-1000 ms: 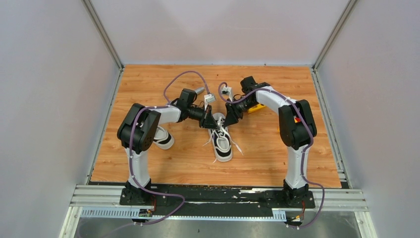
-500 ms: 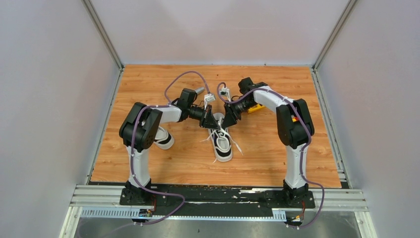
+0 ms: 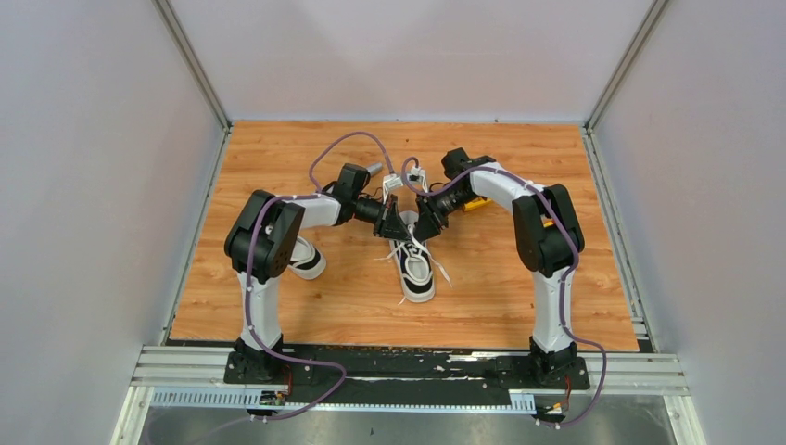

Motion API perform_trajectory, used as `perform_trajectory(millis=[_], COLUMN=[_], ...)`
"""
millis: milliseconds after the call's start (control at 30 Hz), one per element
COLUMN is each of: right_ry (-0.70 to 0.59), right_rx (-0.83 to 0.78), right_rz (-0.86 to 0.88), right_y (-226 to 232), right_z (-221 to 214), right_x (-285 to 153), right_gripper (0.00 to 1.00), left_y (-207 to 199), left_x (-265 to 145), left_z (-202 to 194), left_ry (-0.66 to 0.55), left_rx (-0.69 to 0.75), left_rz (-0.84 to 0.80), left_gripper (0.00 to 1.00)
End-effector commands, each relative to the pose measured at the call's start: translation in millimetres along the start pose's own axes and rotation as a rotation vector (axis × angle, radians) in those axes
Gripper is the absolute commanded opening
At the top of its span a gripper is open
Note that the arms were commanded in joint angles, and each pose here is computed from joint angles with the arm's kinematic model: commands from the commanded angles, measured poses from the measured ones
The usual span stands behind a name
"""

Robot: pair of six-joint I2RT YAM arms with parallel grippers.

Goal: Tie the shoes
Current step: Cross the shoelace with the shoelace.

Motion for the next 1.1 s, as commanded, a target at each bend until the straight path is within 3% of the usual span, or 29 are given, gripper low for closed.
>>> perform_trajectory(millis=[0,500,833,1067], right_ry=[-0.056,-0.046,-0.03,-0.02], right_rx=[-0.066,-0.074,-0.074,-0.075], right_rz=[0.022,-0.002,-0.128,-0.203], right_y=[-2.2,-5.9,-7.8,5.9], right_z=[16.9,20.3,17.9,16.9], right_x=[2.0,11.7,-6.6,-23.4], right_gripper=[0.28,0.28,0.0,0.0], left_y=[-3.1,-4.8,1.6,16.0], left_x=[-5.1,-5.6,-8.1,-4.9], left_z=[-2.2,0.7,-0.5,3.2], left_ry=[0.066,0.073,0.084,0.069], left_rx=[0.05,0.064,0.046,0.013], left_rz=[0.011,-0.001,0.086,0.181], left_gripper=[0.0,0.0,0.0,0.0])
Point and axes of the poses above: each gripper's point midway between its finger pads, its own x axis out along the fingers, its own y axis along the line the jaws close on, z = x × y, the point moved 5 cm from there along -x, back along the fingers, and after that the axes turned 2 degrees about -x, right-handed, at the moved point
